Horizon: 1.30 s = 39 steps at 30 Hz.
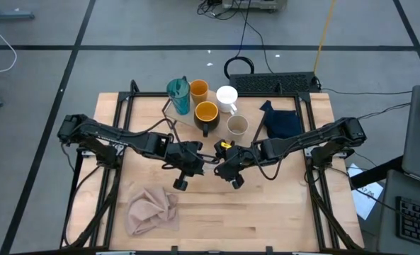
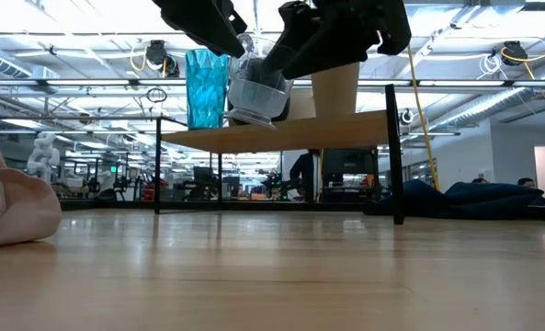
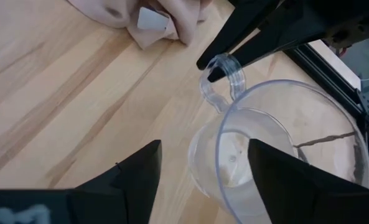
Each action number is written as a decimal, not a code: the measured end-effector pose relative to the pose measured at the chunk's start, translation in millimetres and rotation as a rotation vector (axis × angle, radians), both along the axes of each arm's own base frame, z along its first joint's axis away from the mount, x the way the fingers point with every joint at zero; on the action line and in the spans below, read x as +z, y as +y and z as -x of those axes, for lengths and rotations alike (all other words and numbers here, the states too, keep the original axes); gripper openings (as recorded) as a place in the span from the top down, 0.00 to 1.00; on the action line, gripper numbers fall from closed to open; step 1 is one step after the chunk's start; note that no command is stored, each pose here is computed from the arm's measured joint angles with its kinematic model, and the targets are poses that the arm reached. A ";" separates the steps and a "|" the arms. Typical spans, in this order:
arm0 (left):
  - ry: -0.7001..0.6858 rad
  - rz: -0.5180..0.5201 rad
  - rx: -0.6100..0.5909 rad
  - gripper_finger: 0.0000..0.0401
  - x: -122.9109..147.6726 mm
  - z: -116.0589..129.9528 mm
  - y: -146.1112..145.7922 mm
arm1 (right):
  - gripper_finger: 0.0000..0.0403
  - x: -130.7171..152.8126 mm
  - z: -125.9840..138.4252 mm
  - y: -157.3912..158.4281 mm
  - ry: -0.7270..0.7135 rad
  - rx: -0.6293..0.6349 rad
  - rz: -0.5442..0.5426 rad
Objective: Stack small to large cups/mugs on shelf
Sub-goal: Put the transparent cup on the shelf
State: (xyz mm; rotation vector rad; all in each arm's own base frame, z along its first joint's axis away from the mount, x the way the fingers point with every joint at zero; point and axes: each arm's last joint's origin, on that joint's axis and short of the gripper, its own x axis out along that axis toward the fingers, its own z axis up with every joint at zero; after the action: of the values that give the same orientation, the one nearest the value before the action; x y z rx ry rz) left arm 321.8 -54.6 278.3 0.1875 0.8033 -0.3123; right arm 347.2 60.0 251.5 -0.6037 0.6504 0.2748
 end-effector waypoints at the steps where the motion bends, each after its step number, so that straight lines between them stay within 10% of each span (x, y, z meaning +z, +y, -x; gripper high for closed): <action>1: 0.000 0.000 0.000 0.99 0.0 0.1 0.0 | 0.45 -0.1 0.1 0.0 0.001 0.000 0.000; 29: -0.002 -0.014 0.015 0.99 -0.1 -0.2 0.9 | 0.97 -0.5 1.0 1.2 0.007 0.009 0.007; 39: -0.005 -0.017 0.016 0.95 0.0 -0.4 1.6 | 0.99 -0.6 0.9 1.1 0.005 0.018 0.018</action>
State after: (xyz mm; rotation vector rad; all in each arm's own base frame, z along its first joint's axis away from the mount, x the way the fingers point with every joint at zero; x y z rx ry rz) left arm 322.2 -53.1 278.3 0.1973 0.8026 -0.2901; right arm 346.3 61.1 250.9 -0.6266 0.6533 0.2877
